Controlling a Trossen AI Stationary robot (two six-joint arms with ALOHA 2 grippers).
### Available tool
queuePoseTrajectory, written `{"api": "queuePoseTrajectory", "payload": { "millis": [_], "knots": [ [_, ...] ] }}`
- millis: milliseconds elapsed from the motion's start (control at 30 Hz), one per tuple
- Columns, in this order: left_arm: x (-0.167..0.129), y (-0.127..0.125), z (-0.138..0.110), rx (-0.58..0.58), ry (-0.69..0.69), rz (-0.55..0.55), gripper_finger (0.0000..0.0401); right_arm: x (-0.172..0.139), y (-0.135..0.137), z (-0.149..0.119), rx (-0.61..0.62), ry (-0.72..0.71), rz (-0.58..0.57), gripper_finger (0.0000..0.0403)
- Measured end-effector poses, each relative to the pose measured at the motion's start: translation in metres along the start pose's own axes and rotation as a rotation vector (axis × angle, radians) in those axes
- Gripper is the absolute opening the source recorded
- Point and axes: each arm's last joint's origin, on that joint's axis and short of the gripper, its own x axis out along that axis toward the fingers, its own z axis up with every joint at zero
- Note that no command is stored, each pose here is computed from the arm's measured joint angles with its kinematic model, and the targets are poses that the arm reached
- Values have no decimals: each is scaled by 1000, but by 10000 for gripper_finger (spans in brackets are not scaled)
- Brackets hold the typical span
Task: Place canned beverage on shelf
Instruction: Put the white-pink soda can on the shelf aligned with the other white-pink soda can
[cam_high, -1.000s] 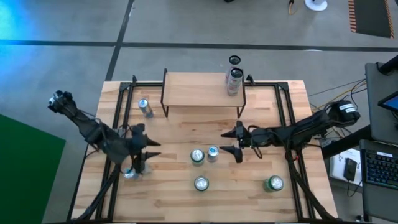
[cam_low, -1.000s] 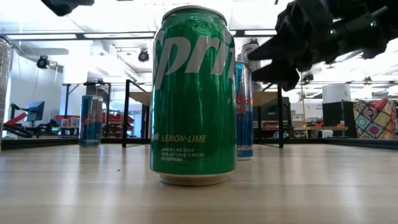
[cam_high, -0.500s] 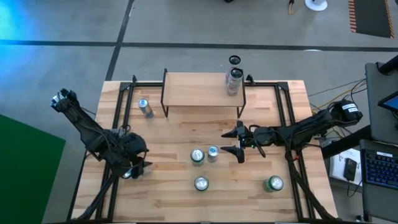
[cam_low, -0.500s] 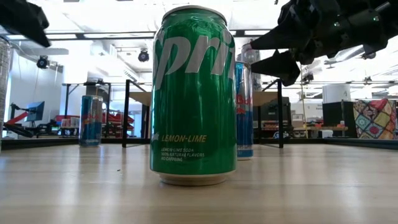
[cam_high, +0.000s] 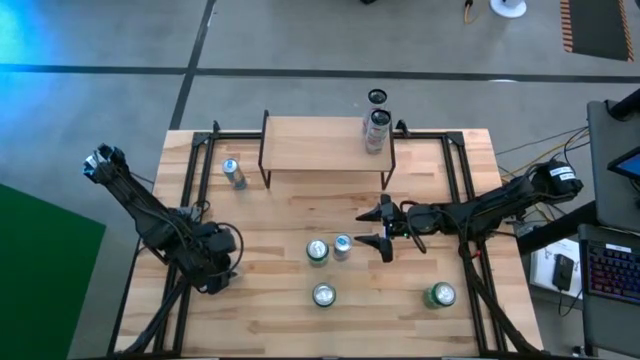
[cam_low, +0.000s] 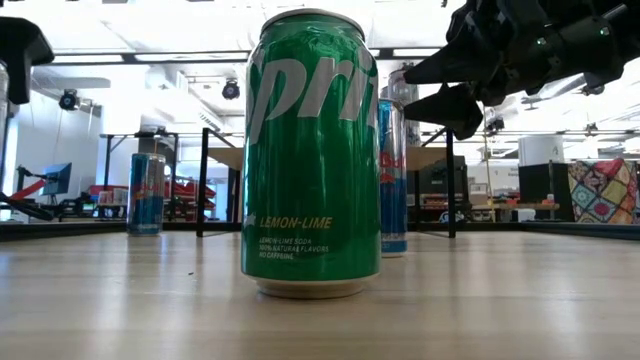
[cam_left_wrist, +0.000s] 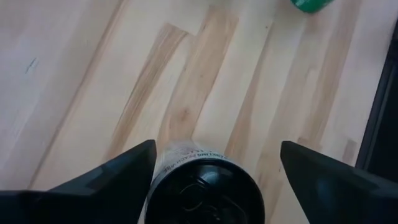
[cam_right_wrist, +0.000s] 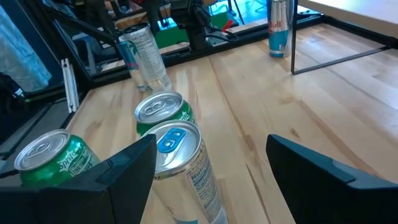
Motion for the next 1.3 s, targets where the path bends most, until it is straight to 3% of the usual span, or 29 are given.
{"api": "queuePoseTrajectory", "payload": {
  "millis": [400, 567, 800, 1067, 1300],
  "knots": [
    [-2, 8, -8, 54, 163, 34, 310, 0, 0, 0, 6, 2, -1, 290],
    [-2, 9, -7, 54, 146, 43, 296, 0, 0, -1, 6, 7, -3, 290],
    [-1, 9, -7, 49, 127, 50, 245, 0, -1, -2, 12, 21, -9, 290],
    [-1, 10, -3, 71, 73, 78, 245, 0, -2, -4, 18, 35, -21, 290],
    [-14, 6, 18, 121, -37, 83, 247, 0, -2, -5, -73, 45, -22, 290]
  ]
}}
